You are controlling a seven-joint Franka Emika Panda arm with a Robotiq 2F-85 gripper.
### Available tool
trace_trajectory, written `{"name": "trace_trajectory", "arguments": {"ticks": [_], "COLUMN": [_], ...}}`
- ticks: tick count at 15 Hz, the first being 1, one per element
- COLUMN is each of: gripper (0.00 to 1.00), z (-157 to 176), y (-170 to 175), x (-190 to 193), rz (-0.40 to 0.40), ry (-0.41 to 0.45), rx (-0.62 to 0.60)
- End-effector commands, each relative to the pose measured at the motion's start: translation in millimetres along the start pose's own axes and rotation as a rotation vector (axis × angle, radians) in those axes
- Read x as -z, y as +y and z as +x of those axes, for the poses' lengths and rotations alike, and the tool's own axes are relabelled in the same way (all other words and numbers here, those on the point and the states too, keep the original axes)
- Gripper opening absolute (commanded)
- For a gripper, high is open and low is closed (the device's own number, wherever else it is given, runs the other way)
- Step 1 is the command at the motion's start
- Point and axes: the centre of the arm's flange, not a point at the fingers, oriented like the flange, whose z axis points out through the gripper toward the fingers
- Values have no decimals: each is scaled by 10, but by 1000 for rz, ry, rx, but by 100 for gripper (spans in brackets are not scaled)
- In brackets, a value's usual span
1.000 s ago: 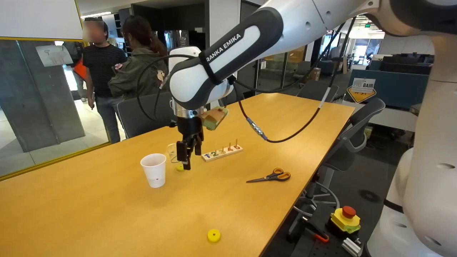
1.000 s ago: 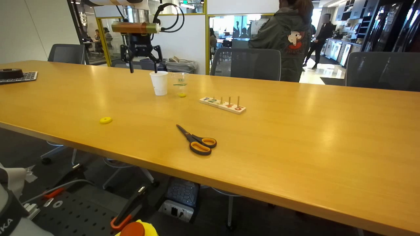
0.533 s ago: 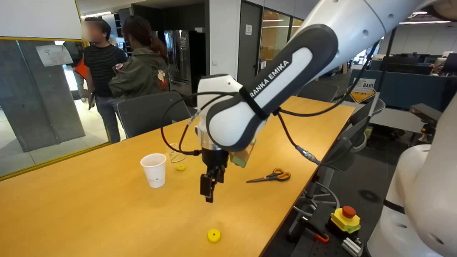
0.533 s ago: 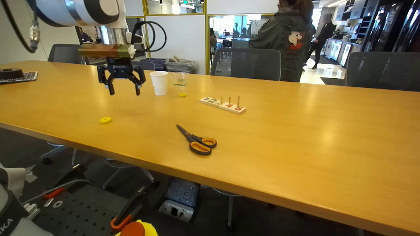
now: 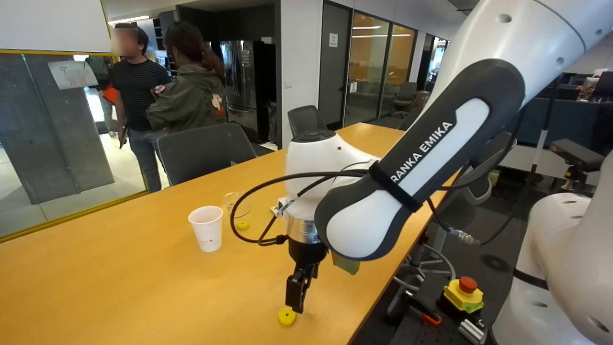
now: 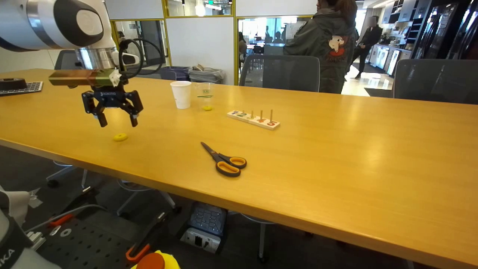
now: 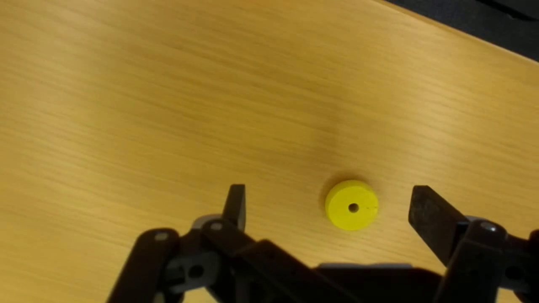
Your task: Put one yellow block in the clear cup then put the orange blocks in the white cup, then put the last yellow block in the clear cup
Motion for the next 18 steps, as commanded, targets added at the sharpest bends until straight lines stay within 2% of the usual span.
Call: {"name": "trace_trajectory", "arguments": {"ticks": [1,5,9,13,18], "gripper": [100,100,100,100,100], "z": [-18,23,81,128,148], "y": [-325,-539,-577,-497,-392], "x": [31,-3,-137,-307,-436], "rz": [9,-8,-21,-59,-58], "ry": [32,99,148,113,78], "rx": [17,39,31,15,-4]}}
